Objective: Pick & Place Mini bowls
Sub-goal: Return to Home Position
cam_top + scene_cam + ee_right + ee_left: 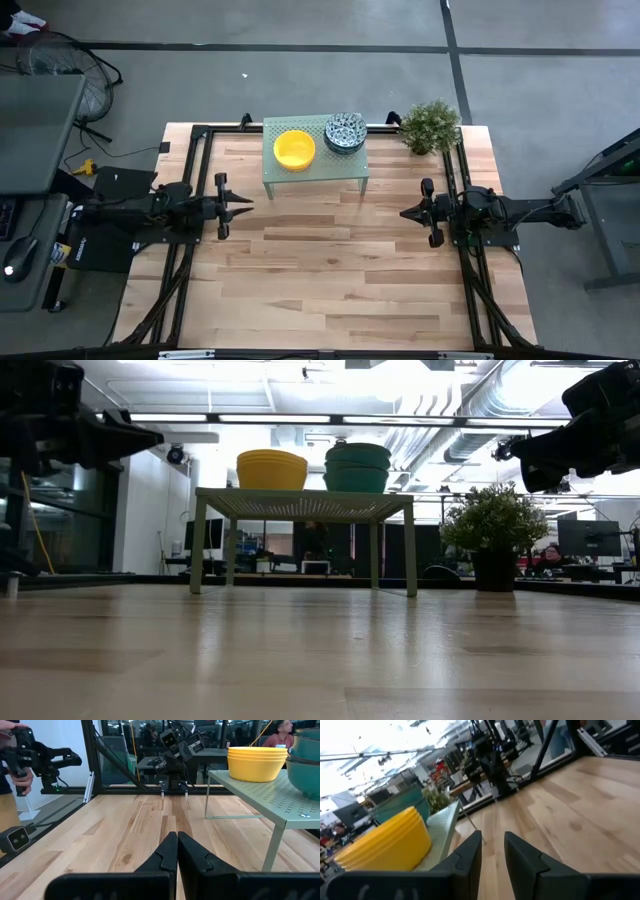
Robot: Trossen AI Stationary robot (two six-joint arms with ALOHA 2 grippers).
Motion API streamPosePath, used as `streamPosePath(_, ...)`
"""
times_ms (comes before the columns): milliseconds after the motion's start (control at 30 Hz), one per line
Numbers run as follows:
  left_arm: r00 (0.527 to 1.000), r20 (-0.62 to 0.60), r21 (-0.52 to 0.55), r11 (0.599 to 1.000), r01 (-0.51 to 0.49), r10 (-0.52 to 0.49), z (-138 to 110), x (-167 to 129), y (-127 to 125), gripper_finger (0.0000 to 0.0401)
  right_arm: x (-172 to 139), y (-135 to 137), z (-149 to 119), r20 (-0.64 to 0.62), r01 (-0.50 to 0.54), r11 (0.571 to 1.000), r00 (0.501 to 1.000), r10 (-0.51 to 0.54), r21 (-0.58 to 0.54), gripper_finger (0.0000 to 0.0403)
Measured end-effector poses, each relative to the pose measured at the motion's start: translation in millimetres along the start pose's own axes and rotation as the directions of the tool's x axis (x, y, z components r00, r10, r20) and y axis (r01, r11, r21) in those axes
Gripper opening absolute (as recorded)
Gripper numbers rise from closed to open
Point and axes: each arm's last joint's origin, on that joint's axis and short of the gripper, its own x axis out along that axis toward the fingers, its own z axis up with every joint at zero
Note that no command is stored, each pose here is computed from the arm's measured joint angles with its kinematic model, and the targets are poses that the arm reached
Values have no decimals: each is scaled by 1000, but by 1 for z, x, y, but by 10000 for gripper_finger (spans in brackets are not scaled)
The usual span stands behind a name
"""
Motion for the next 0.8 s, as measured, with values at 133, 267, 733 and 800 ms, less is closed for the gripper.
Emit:
streamPosePath(133,1000,-5,3,1000,7,-7,-1,0,0,78,0,0,0,0,0,1000,1000,0,0,0)
streamPosePath(267,1000,-6,5,1000,7,-7,-1,0,-1,78,0,0,0,0,0,1000,1000,0,0,0)
streamPosePath(733,1000,-8,5,1000,8,-8,-1,0,-1,78,0,0,0,0,0,1000,1000,0,0,0)
streamPosePath(800,1000,-8,5,1000,8,-8,-1,0,-1,78,0,0,0,0,0,1000,1000,0,0,0)
